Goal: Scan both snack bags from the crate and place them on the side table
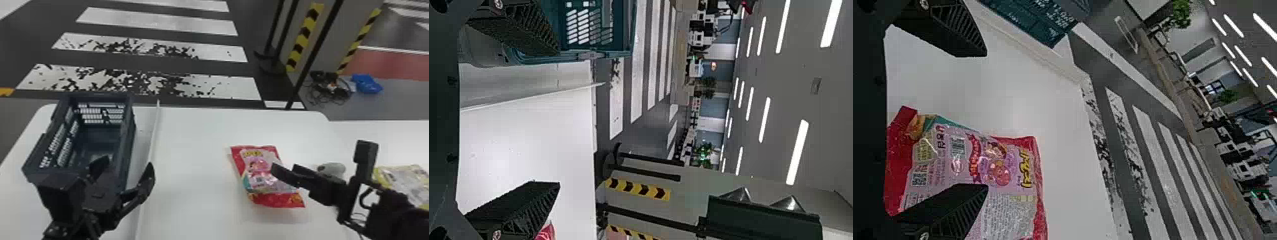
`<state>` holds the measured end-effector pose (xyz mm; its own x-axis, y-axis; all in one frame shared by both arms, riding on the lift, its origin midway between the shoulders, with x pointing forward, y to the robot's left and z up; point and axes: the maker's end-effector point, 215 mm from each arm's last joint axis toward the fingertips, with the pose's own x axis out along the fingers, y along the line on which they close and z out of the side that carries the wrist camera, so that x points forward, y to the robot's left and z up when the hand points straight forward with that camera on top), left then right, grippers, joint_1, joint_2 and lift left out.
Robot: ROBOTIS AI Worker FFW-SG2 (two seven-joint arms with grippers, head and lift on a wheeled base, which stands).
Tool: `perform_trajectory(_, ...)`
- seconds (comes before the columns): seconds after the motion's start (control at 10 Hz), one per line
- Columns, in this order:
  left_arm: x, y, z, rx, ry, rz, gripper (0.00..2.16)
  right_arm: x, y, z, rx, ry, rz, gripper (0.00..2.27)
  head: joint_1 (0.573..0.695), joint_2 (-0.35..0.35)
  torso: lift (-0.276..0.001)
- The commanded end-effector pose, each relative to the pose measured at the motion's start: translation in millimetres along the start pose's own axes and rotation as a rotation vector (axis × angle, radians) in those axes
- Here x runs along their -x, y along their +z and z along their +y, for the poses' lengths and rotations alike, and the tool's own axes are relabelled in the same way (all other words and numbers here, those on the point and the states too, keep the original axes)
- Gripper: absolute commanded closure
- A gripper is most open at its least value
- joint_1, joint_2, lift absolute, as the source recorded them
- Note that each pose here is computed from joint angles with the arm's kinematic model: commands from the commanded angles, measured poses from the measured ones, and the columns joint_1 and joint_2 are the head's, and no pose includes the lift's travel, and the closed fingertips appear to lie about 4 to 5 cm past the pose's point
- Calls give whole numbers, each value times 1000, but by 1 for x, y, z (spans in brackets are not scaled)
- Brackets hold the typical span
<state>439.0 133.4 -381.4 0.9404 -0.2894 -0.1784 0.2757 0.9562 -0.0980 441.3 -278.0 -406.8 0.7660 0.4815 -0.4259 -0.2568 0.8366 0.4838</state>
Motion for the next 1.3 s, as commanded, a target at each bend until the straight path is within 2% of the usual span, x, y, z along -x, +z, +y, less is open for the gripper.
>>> perform_trajectory(0.0,0,-1,-1,2,0,2,66,-1,2,-8,-32,-4,-40,147,695,-181,-95)
perform_trajectory(0.1,-1,-3,-1,2,0,6,66,-2,1,-10,-46,7,-51,316,695,-188,-95)
perform_trajectory(0.2,0,-4,-1,3,1,9,66,-3,-2,-12,-53,12,-53,610,695,-190,-95)
perform_trajectory(0.3,-1,-5,-1,3,-1,9,66,-3,-1,-15,-50,9,-63,1251,695,-191,-95)
perform_trajectory(0.4,-1,-5,-1,5,-1,11,66,-3,-4,-19,-49,-2,-58,2108,695,-193,-95)
perform_trajectory(0.5,-1,-7,-1,5,-2,14,66,-5,-3,-23,-35,-12,-63,2260,695,-197,-95)
perform_trajectory(0.8,-2,-9,-4,6,-8,16,66,-23,-4,-32,14,-33,-67,2260,695,-206,-95)
perform_trajectory(1.2,-2,-9,-4,6,-7,16,66,-70,-7,-42,104,-45,-50,2260,695,-185,-95)
